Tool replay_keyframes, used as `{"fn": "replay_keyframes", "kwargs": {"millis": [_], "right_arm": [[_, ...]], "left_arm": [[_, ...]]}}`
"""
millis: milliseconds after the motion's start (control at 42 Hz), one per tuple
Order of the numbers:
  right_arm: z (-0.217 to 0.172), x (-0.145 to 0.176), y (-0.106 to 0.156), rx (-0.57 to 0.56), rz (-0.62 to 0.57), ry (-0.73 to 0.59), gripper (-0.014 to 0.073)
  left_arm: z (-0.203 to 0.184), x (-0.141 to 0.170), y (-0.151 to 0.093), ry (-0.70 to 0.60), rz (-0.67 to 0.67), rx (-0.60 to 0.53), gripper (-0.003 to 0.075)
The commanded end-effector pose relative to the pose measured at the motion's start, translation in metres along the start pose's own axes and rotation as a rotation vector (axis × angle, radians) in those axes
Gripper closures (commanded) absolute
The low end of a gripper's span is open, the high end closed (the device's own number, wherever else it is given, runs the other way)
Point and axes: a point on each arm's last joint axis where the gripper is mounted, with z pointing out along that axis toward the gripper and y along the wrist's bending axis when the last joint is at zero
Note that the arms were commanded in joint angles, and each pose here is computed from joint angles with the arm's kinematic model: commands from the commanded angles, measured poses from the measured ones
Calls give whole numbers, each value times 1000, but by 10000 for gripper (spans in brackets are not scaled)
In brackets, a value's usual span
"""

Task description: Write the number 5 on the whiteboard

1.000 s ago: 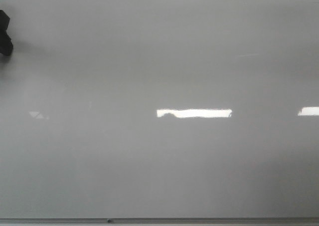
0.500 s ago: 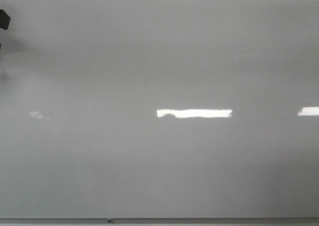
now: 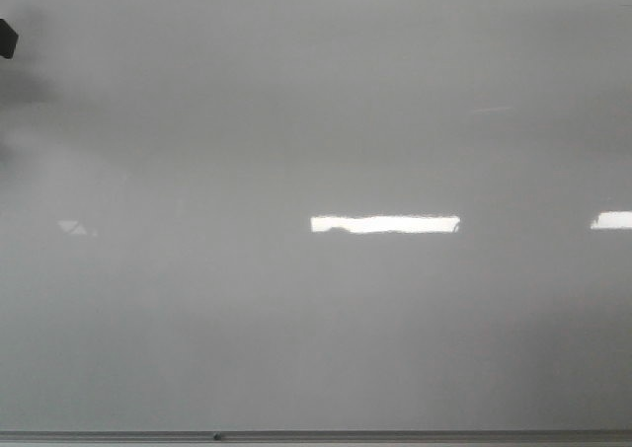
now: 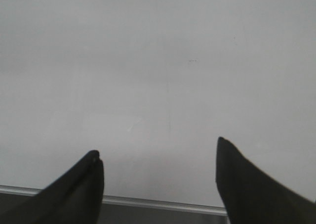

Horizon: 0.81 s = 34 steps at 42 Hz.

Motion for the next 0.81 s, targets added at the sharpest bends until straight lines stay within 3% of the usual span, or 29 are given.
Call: {"fn": "replay_keyframes", "kwargs": {"millis": [0,476,786], "right_arm": [[-5,-15,-1,10,-22,-97,88],[-5,-14,-1,10,-22,-95,88],[-5,-14,-1,9,-22,-93,88]], "left_arm": [[-18,-20,-3,-89,-1,12,715],[-84,-49,-12,246,203,72,733],[-110,-55,-73,272,438,295,733]]}}
